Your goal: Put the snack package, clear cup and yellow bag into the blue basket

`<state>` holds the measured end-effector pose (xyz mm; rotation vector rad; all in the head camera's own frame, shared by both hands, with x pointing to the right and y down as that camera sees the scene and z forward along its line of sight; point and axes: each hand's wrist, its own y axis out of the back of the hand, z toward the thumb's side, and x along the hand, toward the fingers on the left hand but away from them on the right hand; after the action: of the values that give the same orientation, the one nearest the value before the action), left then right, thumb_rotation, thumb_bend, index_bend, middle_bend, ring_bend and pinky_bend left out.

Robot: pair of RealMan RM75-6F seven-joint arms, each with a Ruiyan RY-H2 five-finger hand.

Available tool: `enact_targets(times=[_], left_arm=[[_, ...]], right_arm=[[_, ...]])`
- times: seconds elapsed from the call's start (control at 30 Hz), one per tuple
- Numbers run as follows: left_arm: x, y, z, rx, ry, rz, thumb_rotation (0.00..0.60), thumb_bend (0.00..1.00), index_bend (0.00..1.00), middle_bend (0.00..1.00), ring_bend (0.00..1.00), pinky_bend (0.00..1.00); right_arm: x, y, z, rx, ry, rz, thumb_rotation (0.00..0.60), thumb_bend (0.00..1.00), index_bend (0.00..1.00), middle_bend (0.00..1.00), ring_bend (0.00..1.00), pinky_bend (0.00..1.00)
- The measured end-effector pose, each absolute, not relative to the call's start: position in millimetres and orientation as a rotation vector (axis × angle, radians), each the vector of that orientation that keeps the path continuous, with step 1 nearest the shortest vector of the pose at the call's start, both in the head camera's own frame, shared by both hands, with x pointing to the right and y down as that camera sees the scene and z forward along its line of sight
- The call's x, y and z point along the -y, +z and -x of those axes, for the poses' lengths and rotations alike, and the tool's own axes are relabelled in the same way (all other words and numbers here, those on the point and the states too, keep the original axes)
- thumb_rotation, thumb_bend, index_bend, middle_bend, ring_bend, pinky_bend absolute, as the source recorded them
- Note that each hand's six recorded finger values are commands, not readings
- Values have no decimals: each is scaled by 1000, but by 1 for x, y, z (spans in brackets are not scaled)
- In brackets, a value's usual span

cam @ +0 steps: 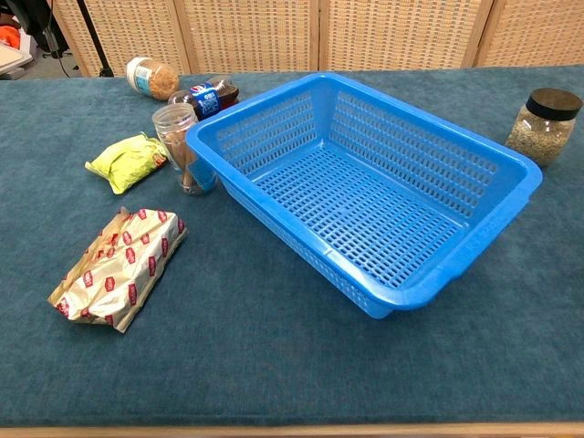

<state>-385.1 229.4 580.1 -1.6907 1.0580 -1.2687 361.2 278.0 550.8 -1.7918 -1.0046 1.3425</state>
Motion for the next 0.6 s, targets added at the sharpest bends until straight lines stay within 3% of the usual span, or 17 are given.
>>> enact_targets(times=[0.6], left_arm=[[-233,588,377,-1021,-1278,1740,600,28,220,0,0,25]], right_arm=[[-278,546,-363,1024,1335,1784,600,208,0,0,0,65]])
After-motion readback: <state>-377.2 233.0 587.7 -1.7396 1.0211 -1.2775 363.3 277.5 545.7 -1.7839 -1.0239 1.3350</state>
